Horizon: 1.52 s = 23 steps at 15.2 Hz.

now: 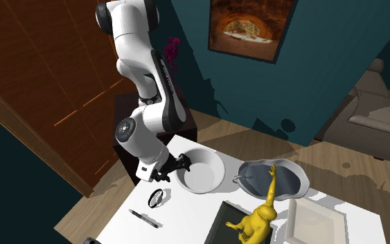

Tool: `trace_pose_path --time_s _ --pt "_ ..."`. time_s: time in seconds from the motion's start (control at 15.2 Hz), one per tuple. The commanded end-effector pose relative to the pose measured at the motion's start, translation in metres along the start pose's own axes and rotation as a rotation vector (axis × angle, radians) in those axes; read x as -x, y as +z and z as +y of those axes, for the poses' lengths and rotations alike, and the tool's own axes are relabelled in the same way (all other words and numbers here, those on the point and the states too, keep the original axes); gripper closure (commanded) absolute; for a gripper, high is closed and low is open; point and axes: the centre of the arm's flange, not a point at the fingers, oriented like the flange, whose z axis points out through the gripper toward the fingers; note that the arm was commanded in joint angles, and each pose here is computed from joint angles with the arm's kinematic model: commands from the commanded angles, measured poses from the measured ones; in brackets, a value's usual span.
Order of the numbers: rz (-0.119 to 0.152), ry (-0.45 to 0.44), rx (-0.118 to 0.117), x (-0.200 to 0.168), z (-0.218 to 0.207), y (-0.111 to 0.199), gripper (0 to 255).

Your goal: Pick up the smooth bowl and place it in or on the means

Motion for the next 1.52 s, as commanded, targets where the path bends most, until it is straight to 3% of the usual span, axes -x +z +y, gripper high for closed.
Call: trace_pose_path --time_s 0.0,0.07,0.13,0.73,1.45 --pt "0.0 0.0 0.0 0.0 0.0 0.0 0" --pt "0.0 0.0 0.0 0.0 0.0 0.0 0" --pt "0.0 0.0 0.0 0.0 0.0 0.0 255" --pt "0.0 0.0 0.0 0.0 0.0 0.0 255" --pt "0.0 0.0 0.0 -0.002 -0.022 -0.054 255"
